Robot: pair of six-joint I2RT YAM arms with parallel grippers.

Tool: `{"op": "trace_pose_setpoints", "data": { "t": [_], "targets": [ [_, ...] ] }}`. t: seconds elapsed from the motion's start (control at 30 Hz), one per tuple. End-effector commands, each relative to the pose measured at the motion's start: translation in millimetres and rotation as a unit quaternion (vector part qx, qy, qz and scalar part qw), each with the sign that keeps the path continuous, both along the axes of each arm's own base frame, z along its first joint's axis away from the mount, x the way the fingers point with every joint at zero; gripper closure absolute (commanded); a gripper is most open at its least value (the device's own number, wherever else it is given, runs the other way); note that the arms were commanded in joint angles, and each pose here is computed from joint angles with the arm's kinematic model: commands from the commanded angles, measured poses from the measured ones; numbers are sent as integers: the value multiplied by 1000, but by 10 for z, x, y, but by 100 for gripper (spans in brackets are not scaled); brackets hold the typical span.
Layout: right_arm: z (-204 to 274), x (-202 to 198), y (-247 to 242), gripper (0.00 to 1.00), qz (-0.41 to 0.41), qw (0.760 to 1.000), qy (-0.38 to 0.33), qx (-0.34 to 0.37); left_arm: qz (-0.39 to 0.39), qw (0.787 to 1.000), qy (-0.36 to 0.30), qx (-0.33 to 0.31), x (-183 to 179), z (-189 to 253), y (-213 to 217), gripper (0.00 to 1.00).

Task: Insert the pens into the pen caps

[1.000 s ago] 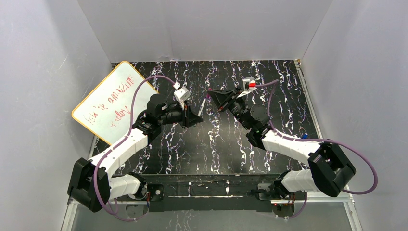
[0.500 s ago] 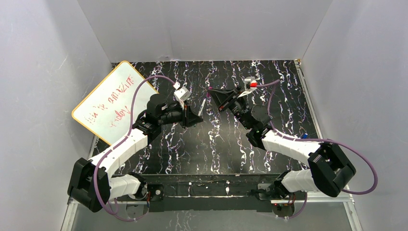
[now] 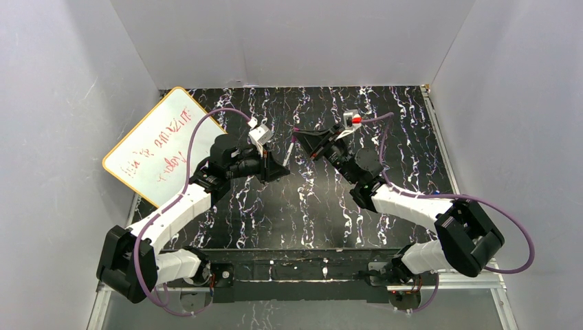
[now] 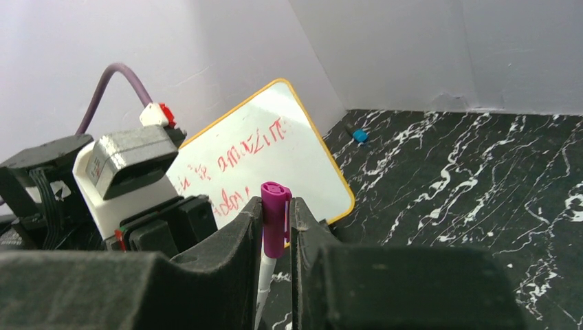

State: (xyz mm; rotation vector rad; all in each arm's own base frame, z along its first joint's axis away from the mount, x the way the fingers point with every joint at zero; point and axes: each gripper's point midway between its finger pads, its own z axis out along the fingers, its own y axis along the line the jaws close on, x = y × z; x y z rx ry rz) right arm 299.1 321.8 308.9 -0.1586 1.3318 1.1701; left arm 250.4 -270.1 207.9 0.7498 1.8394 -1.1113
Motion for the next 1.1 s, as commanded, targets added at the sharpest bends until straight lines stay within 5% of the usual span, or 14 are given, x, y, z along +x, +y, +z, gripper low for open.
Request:
{"op": "trace_pose_setpoints", "data": {
  "t": [0.0,0.83,0.97,1.07],
  "targets": [
    [83,-70,111,79,36,999,-2,-4,0,999,-34,-4,24,145,22,100],
    [-134,-601,340,76,194,979,22,-59,73,987,-145,14,323,480,192,100],
    [-155,-618,366,54,204,977,29,-61,55,988,-142,13,295,444,146,100],
    [-145,-606,371,46,203,977,24,-62,38,991,-131,15,255,361,113,100]
  ]
}}
